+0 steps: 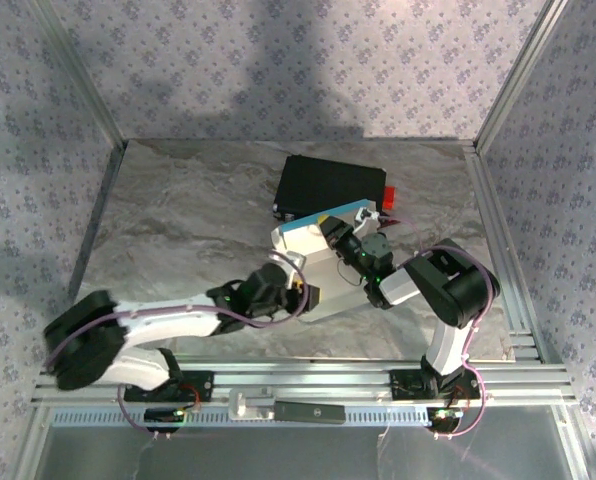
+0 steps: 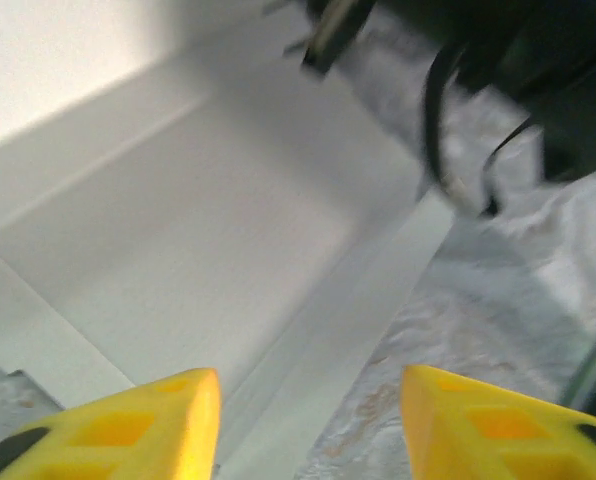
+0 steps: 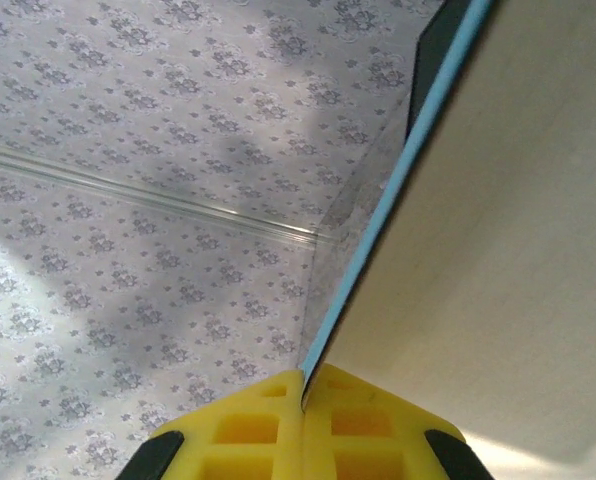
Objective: Fold the paper box
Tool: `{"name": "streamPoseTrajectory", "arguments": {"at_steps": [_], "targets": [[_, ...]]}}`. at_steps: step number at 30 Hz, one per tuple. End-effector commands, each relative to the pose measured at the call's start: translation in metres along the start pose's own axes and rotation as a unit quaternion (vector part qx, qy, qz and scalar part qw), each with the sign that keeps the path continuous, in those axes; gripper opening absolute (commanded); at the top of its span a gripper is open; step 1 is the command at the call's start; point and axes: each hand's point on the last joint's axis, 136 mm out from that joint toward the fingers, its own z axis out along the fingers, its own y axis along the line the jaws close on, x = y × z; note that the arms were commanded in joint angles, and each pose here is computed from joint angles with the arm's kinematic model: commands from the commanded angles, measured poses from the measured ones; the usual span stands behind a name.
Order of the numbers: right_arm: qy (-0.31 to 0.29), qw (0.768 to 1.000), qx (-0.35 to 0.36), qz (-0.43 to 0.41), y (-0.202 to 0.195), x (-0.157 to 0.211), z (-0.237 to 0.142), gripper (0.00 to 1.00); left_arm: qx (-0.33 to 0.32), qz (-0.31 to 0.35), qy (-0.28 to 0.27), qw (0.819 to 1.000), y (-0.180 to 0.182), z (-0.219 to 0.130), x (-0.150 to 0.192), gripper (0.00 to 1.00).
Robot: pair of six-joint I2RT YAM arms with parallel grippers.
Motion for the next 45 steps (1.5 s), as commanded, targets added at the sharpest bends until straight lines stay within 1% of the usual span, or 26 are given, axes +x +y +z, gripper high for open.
{"name": "streamPoseTrajectory", "arguments": {"at_steps": [1, 3, 6, 9, 15, 19, 22, 25, 27, 29, 32, 34, 36, 38, 40, 43, 44, 45], "targets": [[0.012, 1.000, 0.011, -0.019, -0.010, 0.007, -0.006, 0.00, -0.033, -0.041, -0.036, 0.998, 0.000, 0.030, -0.011, 0.46], [0.009, 1.000, 0.013, -0.019, -0.010, 0.004, -0.010, 0.00, -0.070, -0.036, -0.023, 0.997, 0.008, 0.049, -0.001, 0.45], [0.010, 1.000, 0.012, -0.020, -0.009, 0.003, -0.016, 0.00, -0.112, -0.045, -0.021, 0.993, 0.026, 0.066, 0.008, 0.44], [0.014, 1.000, 0.016, -0.022, -0.012, 0.003, -0.023, 0.00, -0.165, -0.058, -0.018, 0.985, 0.049, 0.070, 0.016, 0.42], [0.029, 0.999, 0.039, -0.018, -0.028, 0.015, -0.039, 0.00, -0.219, -0.072, -0.004, 0.973, 0.083, 0.069, 0.033, 0.39], [0.030, 0.998, 0.063, -0.009, -0.041, 0.021, -0.052, 0.00, -0.242, -0.082, -0.009, 0.967, 0.102, 0.065, 0.036, 0.38], [0.029, 0.996, 0.080, -0.008, -0.050, 0.026, -0.061, 0.00, -0.242, -0.085, -0.015, 0.967, 0.106, 0.064, 0.033, 0.38], [0.026, 0.995, 0.097, -0.004, -0.059, 0.029, -0.068, 0.00, -0.226, -0.074, -0.023, 0.971, 0.096, 0.063, 0.024, 0.40], [0.021, 0.994, 0.103, 0.001, -0.062, 0.026, -0.068, 0.00, -0.212, -0.057, -0.034, 0.975, 0.082, 0.059, 0.013, 0.44], [0.017, 0.995, 0.099, 0.008, -0.059, 0.022, -0.064, 0.00, -0.199, -0.036, -0.045, 0.978, 0.062, 0.049, -0.001, 0.50], [0.016, 0.995, 0.100, 0.020, -0.054, 0.017, -0.055, 0.00, -0.173, -0.006, -0.068, 0.982, 0.028, 0.024, -0.026, 0.57], [0.015, 0.994, 0.105, 0.027, -0.053, 0.015, -0.050, 0.00, -0.158, 0.008, -0.086, 0.984, 0.012, 0.001, -0.040, 0.59], [0.012, 0.993, 0.113, 0.033, -0.056, 0.014, -0.048, 0.00, -0.153, 0.016, -0.110, 0.982, 0.012, -0.028, -0.053, 0.59], [0.013, 0.992, 0.118, 0.036, -0.060, 0.014, -0.048, 0.00, -0.148, 0.021, -0.137, 0.979, 0.022, -0.056, -0.065, 0.57], [0.014, 0.992, 0.120, 0.040, -0.063, 0.015, -0.047, 0.00, -0.128, 0.010, -0.149, 0.980, 0.041, -0.078, -0.075, 0.51], [0.013, 0.992, 0.117, 0.048, -0.065, 0.016, -0.044, 0.00, -0.105, -0.010, -0.158, 0.982, 0.080, -0.097, -0.084, 0.40], [0.014, 0.992, 0.115, 0.049, -0.064, 0.017, -0.042, 0.00, -0.108, -0.015, -0.159, 0.981, 0.094, -0.100, -0.086, 0.37], [0.014, 0.992, 0.115, 0.050, -0.064, 0.017, -0.042, 0.00, -0.096, -0.012, -0.153, 0.983, 0.103, -0.100, -0.086, 0.33]]}}
